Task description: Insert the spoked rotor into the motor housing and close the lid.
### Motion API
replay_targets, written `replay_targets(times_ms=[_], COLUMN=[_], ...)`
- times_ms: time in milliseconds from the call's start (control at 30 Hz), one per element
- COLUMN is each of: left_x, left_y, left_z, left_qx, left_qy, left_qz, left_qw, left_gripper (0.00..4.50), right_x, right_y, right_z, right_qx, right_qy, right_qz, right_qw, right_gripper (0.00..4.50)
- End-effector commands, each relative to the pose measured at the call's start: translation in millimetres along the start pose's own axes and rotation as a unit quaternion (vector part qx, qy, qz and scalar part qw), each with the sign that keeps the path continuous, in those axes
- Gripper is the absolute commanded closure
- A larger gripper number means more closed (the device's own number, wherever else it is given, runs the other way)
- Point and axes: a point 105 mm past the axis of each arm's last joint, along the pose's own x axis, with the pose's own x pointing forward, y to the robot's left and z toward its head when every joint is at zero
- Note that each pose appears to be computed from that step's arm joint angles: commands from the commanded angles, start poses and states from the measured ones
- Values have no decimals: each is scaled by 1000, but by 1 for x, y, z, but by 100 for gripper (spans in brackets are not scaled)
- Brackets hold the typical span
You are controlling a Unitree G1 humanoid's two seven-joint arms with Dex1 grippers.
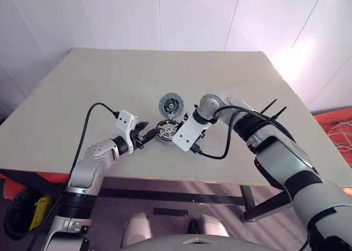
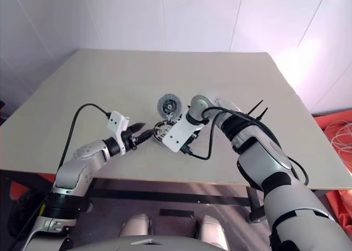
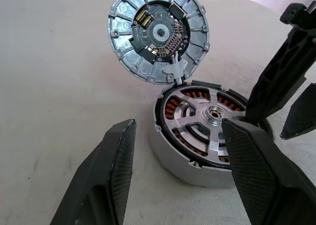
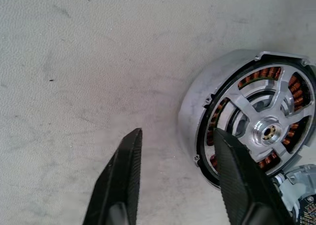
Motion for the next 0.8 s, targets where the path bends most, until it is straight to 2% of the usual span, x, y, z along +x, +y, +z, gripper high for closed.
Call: replay_targets(times_ms=[33,167,567,800], left_x=[1,1,4,5], left_y=[0,1,3,3], left_z=[13,13,15,15], left_qx=[17,19,21,12], left_qy=[-21,-21,-25,-27], left_qz=[-1,0,4,10], left_qw=[1000,1000,999,1000], left_gripper=[154,154,154,154], right_x=[-7,-8,-17,-34], right_y=[-4,-7,-9,11], right_z=[-4,-2,4,-16], right_qx=[-2,-1,-14,1], right_qy=[15,12,-6,25], right_qz=[-1,-9,-40,-32], right_qw=[1000,1000,999,999], right_gripper=[328,449,449,449])
